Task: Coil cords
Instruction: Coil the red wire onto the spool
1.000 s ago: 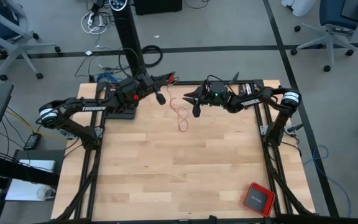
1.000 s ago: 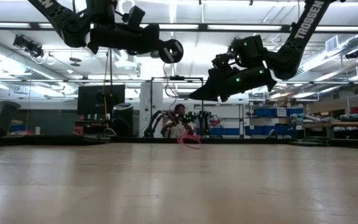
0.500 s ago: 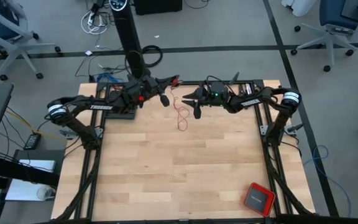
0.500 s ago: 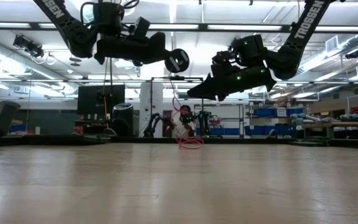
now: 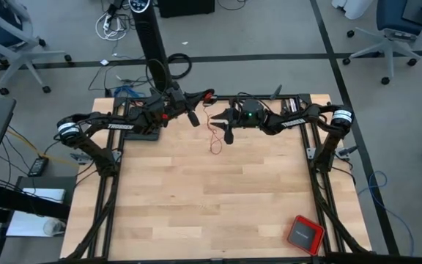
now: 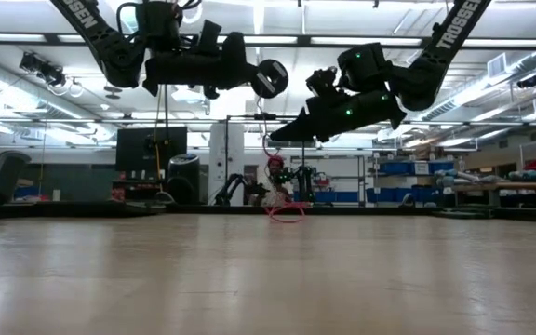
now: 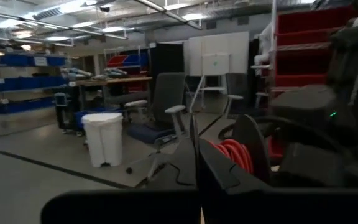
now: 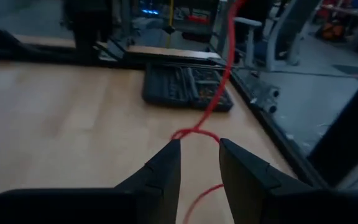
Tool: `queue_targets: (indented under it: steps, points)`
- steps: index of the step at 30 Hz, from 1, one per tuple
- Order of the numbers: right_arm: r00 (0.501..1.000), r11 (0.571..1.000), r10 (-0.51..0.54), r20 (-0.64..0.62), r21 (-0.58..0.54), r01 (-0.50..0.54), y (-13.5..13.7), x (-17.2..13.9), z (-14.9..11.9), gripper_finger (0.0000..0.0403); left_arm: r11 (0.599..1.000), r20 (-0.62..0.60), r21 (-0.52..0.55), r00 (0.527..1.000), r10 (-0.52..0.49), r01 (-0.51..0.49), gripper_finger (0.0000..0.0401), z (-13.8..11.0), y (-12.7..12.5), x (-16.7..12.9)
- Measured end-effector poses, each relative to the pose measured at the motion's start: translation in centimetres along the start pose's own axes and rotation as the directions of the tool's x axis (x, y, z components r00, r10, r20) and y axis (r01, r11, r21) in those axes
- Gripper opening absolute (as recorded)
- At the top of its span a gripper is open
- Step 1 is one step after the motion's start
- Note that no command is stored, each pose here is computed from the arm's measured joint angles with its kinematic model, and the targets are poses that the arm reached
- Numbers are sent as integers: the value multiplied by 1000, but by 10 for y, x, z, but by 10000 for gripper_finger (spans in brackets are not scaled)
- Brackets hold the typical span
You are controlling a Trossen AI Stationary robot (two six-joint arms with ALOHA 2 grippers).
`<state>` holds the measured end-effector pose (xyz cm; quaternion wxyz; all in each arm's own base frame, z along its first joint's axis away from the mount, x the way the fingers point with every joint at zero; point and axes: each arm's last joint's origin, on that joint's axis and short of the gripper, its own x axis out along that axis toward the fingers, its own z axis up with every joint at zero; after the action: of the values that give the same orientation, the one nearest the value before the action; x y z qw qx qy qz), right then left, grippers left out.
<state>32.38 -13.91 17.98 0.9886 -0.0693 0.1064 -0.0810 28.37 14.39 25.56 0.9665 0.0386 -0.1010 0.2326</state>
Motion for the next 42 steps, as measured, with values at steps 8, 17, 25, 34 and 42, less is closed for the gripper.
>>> queue_targets:
  steps: [8,17,25,34,42]
  points:
    - [998,996,-62,-19,-67,61,-2,0,-1,99,995,59,-66,996,-65,69,0,6,-4,0]
    - [997,983,-70,-20,-170,65,4,2,1,76,995,69,-65,995,-74,79,0,7,-8,0]
    - [997,986,-82,9,-148,82,3,1,4,48,995,75,-67,995,-70,75,0,7,-8,0]
    - [972,972,-219,-86,-107,210,-6,-1,-5,2,993,72,-93,995,-71,77,0,7,-8,0]
    - [912,938,-345,-220,-111,328,-19,-10,-12,1,983,17,-111,989,-147,148,0,3,-7,-1]
